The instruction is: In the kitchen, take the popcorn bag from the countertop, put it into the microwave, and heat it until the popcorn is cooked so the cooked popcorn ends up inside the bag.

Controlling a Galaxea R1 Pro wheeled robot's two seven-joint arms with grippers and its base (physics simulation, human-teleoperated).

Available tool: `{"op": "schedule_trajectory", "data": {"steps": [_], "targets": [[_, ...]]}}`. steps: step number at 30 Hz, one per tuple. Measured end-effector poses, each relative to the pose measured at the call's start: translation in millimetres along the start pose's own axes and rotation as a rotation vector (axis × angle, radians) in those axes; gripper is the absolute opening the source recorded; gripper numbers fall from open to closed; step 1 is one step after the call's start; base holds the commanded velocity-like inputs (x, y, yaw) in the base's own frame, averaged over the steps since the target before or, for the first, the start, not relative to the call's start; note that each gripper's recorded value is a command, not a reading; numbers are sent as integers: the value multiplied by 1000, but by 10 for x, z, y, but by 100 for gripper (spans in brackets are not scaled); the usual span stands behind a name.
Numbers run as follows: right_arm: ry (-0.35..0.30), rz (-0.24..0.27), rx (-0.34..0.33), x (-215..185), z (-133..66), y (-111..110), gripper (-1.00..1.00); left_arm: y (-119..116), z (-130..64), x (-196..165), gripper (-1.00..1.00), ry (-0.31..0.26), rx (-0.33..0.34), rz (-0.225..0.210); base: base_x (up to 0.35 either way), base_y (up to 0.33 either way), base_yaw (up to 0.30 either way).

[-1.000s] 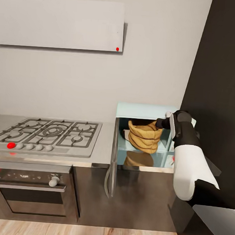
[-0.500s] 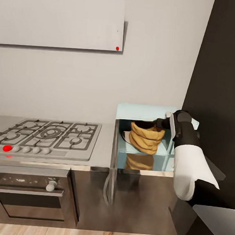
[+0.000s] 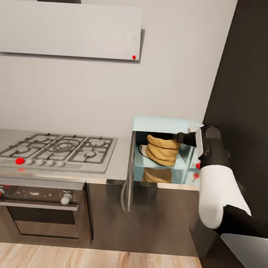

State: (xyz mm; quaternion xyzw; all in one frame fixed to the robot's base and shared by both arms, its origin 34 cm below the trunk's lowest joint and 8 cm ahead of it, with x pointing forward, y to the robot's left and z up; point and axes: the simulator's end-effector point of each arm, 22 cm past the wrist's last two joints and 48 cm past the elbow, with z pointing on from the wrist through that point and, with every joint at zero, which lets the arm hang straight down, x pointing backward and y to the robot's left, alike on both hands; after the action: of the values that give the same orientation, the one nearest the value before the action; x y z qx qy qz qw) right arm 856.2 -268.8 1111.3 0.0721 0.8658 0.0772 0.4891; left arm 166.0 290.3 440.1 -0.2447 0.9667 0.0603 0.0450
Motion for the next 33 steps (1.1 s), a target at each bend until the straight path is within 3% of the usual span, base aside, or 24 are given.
{"op": "schedule_trajectory", "data": {"steps": [6,8,11,13,16,18,23,26,33], "targets": [[-35,1,3,-118,-81,-15,100,-3,0,-4,100,-1,1,1,-344,0,0],[-19,5,13,102,-26,-80,100,-1,0,1,100,1,0,1,-329,0,0],[50,5,33,812,126,-246,100,1,0,7,100,2,0,1,-223,0,0],[-3,-10,17,938,221,-171,100,2,-1,8,100,2,0,0,-54,0,0],[-84,-20,-34,1082,321,172,100,-1,-1,3,100,1,1,-1,-14,0,0],[-137,-28,-38,1143,356,185,100,0,-1,4,100,1,1,-1,-3,0,0],[-411,-82,-90,930,263,251,100,-2,-1,2,100,0,1,0,0,0,0],[-466,-98,-98,863,181,254,100,-2,-1,-4,100,-1,1,-1,0,0,0],[-459,-98,-98,906,204,255,100,-16,-3,-8,100,-3,5,14,203,0,0]]}}
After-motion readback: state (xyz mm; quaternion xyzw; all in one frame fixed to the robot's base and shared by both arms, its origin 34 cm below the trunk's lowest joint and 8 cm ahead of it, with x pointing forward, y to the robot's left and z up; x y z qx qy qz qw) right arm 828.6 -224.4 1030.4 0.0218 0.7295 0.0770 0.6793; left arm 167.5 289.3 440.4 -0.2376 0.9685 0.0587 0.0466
